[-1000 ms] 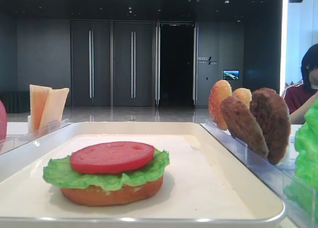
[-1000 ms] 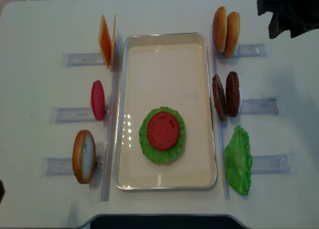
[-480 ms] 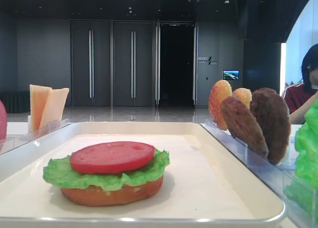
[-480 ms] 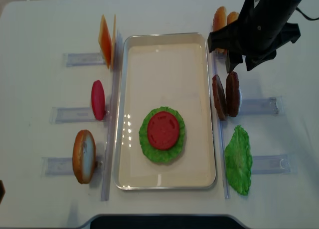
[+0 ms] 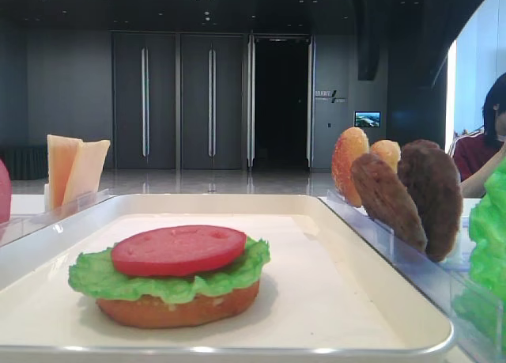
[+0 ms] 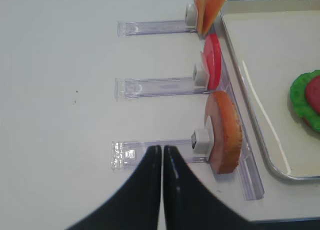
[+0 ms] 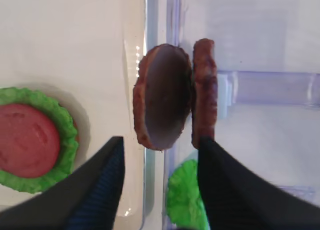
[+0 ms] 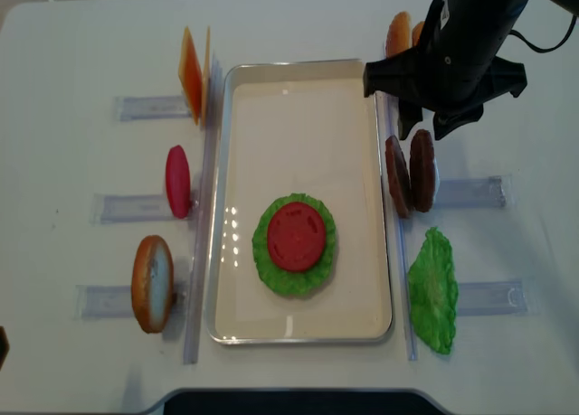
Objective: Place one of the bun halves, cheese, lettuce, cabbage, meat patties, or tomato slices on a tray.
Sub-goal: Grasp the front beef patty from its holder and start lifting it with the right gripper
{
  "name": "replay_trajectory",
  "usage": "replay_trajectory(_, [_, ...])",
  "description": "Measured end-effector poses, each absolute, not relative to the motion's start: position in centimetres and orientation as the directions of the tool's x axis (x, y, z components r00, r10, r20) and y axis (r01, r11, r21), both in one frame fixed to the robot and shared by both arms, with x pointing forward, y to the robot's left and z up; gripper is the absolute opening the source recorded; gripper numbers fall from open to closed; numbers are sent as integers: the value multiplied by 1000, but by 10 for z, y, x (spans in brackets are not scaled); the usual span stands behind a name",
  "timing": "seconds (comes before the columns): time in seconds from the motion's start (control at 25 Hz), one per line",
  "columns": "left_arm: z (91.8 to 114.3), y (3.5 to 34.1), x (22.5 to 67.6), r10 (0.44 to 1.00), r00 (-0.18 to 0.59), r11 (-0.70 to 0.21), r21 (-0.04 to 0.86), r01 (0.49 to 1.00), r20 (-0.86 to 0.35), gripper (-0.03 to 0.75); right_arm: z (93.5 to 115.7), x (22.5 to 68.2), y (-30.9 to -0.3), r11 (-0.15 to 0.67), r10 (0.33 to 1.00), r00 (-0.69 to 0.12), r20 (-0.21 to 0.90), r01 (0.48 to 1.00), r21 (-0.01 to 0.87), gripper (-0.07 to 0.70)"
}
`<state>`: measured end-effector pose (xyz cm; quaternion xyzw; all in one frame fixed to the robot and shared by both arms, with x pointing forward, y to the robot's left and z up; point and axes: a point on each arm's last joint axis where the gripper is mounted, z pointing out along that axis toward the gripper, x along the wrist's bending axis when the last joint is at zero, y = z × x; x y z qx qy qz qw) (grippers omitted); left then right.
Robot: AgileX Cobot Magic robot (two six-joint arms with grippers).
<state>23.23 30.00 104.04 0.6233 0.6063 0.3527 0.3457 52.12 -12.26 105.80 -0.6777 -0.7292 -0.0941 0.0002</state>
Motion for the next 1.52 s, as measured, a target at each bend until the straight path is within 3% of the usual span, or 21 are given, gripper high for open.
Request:
replay_trajectory(0.24, [1040,300,232,1000,16,-26,859,512,21,-1,1042,524,-105,100,985,-116,125,986,132,353])
replay_trajectory(0.6, [1040,300,232,1000,16,-26,859,512,21,-1,1029,533,-99,94,984,-115,133,984,150,353])
replay_trajectory(0.92, [1040,300,232,1000,16,-26,859,512,21,-1,1012,538,-97,101,988,-113,106,988,113,353])
replay_trajectory(1.52, [1040,300,232,1000,17,-26,859,512,20,-1,1009,540,-98,115,989,-124,76,986,121,353])
